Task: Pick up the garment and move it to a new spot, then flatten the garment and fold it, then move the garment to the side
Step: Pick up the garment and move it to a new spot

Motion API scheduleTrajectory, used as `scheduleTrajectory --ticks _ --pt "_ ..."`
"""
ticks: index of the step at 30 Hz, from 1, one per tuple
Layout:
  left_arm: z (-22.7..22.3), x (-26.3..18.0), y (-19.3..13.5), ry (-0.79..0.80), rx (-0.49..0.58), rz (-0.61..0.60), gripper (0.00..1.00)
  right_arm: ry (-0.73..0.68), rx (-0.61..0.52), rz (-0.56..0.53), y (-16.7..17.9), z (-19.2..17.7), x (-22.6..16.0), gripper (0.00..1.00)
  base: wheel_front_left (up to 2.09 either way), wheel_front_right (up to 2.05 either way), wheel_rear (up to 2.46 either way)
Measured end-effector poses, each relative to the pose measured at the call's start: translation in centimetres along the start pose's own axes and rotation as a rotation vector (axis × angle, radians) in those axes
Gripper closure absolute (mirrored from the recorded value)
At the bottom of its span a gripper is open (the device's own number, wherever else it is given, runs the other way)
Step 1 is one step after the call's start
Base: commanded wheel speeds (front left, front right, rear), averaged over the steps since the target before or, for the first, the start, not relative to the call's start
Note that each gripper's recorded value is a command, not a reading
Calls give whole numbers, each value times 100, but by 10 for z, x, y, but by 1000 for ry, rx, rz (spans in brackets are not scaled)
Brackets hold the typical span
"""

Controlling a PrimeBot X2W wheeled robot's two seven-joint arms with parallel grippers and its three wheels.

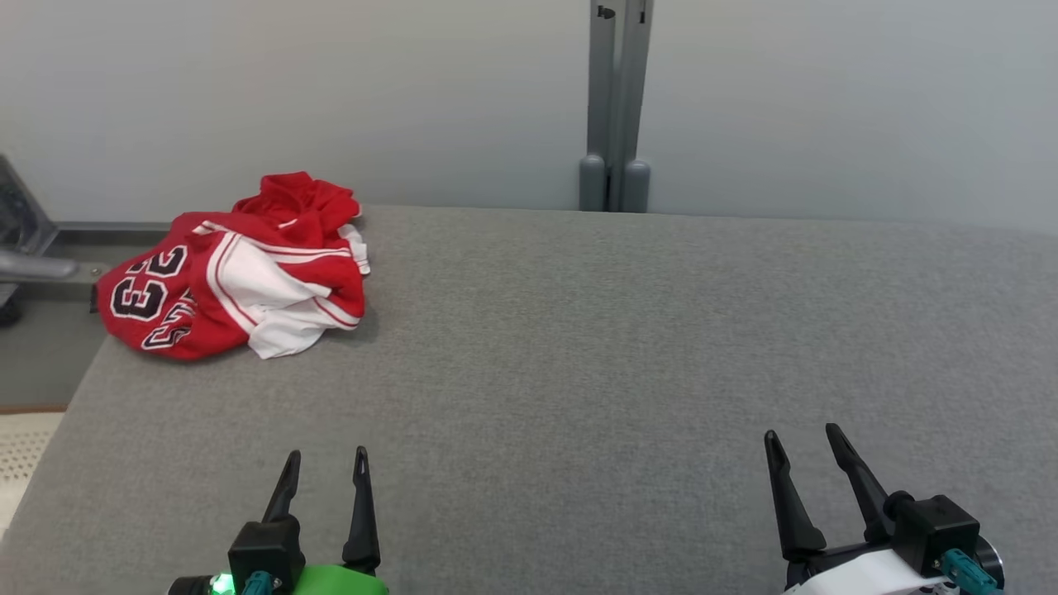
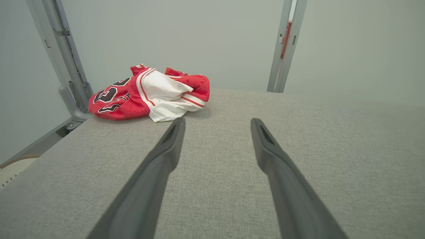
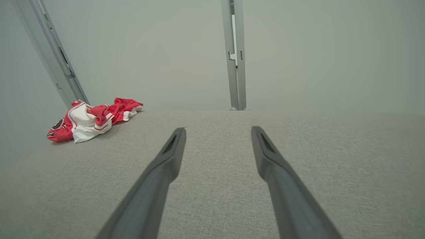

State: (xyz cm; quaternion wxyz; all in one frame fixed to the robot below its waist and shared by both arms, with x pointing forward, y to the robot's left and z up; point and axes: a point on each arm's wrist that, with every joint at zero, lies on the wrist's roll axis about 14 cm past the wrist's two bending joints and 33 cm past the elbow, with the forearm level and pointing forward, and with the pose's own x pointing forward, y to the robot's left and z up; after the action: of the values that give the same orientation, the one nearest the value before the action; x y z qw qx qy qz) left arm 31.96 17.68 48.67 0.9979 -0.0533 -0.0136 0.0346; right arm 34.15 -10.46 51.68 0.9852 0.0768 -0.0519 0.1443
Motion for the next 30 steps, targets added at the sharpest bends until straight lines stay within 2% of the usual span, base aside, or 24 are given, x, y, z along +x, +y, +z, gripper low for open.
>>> scheduleTrajectory --ticks 10,19,30 --pt "8 -33 65 -30 5 214 0 27 29 197 58 -9 34 0 0 0 0" --pt "20 -77 127 -68 7 461 0 42 49 422 131 -18 62 0 0 0 0" --pt "18 -95 146 -47 19 557 0 86 72 492 153 -36 72 0 0 0 0"
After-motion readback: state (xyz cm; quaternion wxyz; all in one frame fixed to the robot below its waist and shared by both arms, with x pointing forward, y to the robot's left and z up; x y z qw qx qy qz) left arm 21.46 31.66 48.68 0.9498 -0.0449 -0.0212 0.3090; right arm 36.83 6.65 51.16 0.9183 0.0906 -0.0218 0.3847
